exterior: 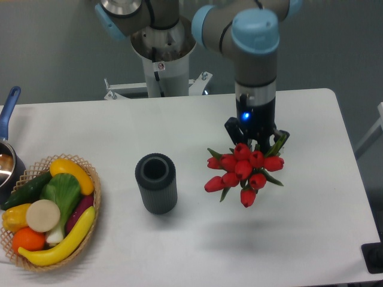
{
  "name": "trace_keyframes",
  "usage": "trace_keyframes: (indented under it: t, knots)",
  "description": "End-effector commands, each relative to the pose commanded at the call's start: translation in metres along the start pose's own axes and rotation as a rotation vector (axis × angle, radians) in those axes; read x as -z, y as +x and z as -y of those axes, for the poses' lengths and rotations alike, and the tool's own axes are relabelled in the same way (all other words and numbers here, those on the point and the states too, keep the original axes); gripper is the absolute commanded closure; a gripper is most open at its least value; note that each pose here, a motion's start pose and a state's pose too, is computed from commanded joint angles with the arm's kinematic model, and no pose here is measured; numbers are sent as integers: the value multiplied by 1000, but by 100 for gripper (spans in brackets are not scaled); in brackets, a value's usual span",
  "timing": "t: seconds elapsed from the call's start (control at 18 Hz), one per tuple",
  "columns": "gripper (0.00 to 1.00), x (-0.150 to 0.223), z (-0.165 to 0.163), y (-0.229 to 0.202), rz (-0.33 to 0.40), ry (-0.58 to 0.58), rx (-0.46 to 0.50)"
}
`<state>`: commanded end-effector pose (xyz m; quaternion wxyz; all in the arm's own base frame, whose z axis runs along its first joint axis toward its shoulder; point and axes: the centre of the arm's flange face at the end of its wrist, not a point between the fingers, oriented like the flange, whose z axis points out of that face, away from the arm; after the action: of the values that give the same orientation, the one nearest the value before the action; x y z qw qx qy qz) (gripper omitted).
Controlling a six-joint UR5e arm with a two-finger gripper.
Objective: Place the flowers on the table
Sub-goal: 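Lower the tulips and lay the blooms down onto the table, then open the gripper to release the tulip stems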
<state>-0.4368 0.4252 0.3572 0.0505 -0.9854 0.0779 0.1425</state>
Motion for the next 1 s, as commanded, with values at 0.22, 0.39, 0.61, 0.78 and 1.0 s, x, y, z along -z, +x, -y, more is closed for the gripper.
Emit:
trace_keyframes:
  t: [0.22, 0.39, 0.61, 0.78, 1.0]
  knots:
    - [60, -33, 0, -6, -17, -67, -20]
    - [60, -56, 11, -13, -40, -71, -39]
    - [59, -61, 14, -13, -52, -61, -51]
    - [42, -66, 19, -17, -78, 1, -52]
    - [0, -61, 22, -27, -82, 93, -99]
